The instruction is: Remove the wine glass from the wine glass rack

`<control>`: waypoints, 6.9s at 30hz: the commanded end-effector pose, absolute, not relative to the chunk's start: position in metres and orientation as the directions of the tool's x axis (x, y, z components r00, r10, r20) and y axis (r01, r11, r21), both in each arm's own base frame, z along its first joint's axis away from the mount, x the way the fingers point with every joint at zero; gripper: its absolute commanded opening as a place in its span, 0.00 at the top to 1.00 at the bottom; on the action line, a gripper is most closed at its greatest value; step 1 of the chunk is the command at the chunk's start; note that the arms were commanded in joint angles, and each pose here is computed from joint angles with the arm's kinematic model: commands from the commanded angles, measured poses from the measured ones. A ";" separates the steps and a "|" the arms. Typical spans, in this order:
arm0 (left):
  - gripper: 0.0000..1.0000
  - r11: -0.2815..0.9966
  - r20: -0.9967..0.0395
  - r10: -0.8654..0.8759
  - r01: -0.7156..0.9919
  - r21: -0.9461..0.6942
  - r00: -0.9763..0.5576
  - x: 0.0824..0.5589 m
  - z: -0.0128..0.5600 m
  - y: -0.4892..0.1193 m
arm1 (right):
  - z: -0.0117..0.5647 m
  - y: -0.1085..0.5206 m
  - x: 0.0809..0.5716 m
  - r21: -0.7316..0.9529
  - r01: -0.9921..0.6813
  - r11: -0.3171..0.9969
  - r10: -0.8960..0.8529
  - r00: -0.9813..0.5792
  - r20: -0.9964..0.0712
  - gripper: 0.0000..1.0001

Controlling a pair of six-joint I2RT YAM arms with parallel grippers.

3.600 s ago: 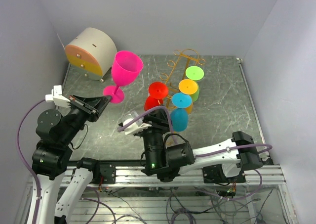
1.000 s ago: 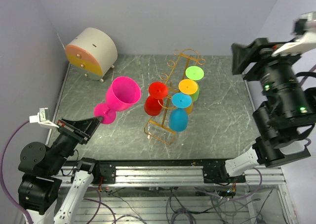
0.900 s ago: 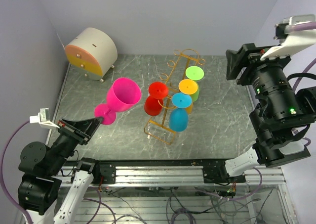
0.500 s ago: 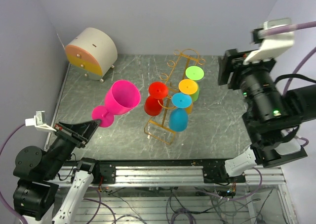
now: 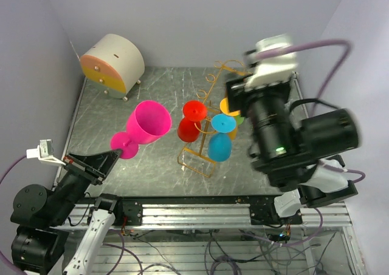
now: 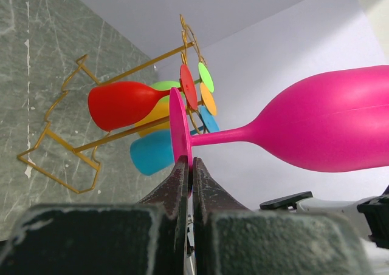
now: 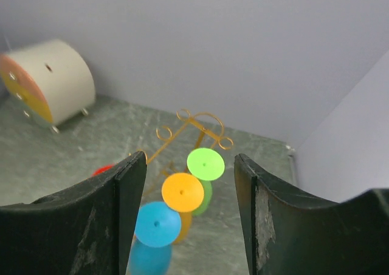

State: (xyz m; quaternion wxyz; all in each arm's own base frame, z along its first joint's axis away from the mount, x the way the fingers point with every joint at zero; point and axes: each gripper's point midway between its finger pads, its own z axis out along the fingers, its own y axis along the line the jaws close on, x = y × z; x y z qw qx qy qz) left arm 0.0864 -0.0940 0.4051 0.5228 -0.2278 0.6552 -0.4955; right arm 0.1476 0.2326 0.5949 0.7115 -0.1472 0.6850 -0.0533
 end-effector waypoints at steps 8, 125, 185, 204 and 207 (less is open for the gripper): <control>0.93 0.432 -0.488 -0.815 0.235 -0.871 -0.313 0.081 0.414 -0.088 | 0.619 0.225 0.172 -0.235 -0.025 0.972 -0.230 0.122 -0.965 0.41; 0.93 0.554 -0.701 -0.637 0.442 -0.705 -0.319 0.077 0.406 -0.109 | 0.502 0.304 0.121 0.415 -0.874 0.252 -0.101 -0.450 -0.887 0.64; 0.49 0.694 -0.696 -0.698 0.083 -0.715 -0.169 0.043 0.393 -0.036 | 0.496 0.379 0.153 0.282 -0.849 0.447 -0.054 -0.340 -0.939 1.00; 0.40 0.740 -0.744 -0.663 0.080 -0.668 -0.077 -0.019 0.390 -0.020 | 0.338 0.508 0.193 0.193 -0.793 0.579 -0.309 -0.432 -0.847 1.00; 0.40 0.762 -0.765 -0.640 0.068 -0.644 -0.077 -0.022 0.388 -0.023 | 0.305 0.518 0.196 0.177 -0.783 0.596 -0.360 -0.458 -0.813 1.00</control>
